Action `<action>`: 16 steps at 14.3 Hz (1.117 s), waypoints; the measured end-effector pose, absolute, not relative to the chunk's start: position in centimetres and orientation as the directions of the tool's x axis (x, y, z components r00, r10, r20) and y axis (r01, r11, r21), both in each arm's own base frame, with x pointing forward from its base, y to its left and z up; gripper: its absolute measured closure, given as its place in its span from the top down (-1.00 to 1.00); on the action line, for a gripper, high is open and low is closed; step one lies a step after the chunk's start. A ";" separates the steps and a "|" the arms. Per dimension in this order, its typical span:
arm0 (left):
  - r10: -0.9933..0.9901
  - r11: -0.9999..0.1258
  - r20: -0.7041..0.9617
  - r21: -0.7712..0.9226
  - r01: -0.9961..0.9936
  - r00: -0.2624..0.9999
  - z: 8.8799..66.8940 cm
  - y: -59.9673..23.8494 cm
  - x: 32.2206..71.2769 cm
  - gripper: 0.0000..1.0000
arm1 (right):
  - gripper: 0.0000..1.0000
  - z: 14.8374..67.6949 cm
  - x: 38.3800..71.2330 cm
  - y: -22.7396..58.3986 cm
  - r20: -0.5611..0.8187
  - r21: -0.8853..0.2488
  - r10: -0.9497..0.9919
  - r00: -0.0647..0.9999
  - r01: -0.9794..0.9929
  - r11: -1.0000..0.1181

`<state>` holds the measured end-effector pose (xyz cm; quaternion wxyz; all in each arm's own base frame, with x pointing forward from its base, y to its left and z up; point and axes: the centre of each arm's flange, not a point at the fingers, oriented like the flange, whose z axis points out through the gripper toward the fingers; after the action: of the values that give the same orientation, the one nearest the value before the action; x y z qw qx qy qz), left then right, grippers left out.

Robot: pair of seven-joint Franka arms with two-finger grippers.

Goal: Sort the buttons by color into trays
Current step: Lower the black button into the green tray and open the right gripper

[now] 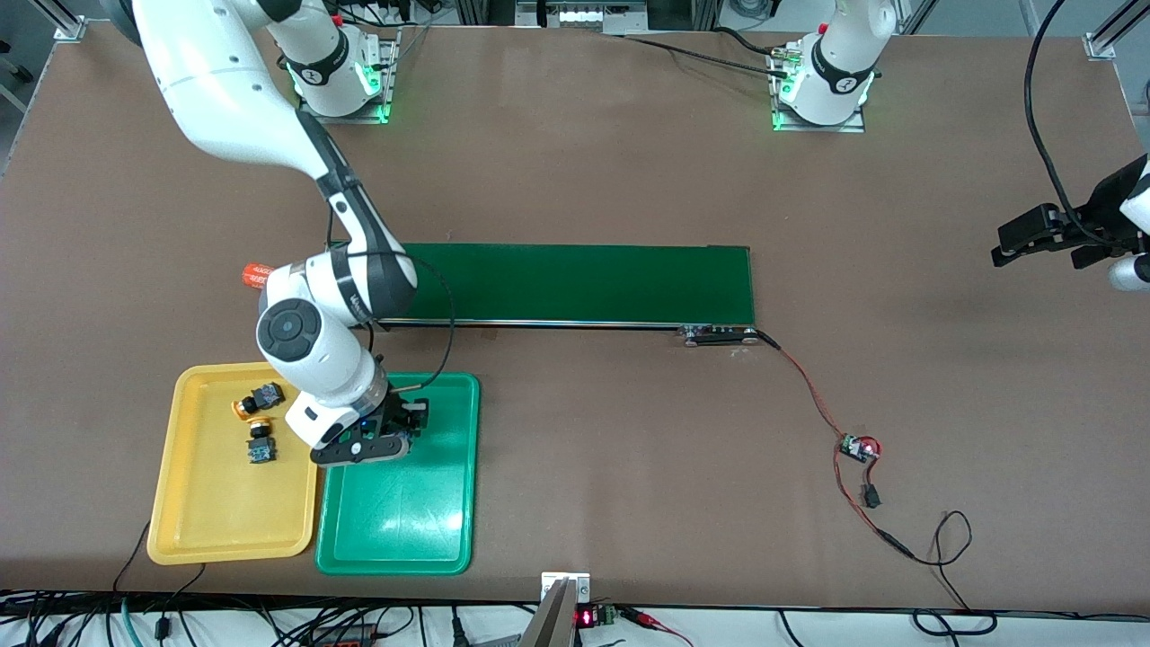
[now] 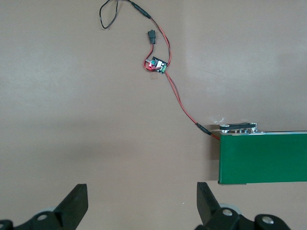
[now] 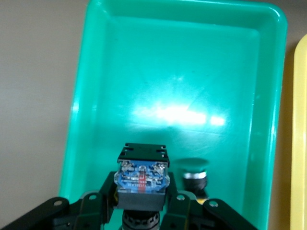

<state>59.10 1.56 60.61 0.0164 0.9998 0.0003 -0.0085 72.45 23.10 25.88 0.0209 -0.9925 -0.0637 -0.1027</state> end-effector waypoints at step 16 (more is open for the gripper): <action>0.000 -0.999 -0.017 0.033 0.001 1.000 60.6 1.6 59.1 1.00 | -0.14 21.5 72.7 23.7 0.244 -0.029 0.112 0.963 0.123 -0.992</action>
<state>59.10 1.55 60.64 0.0164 0.9998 0.0003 -0.0082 72.66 23.75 21.50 0.0219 -0.9906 -0.0592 -0.1217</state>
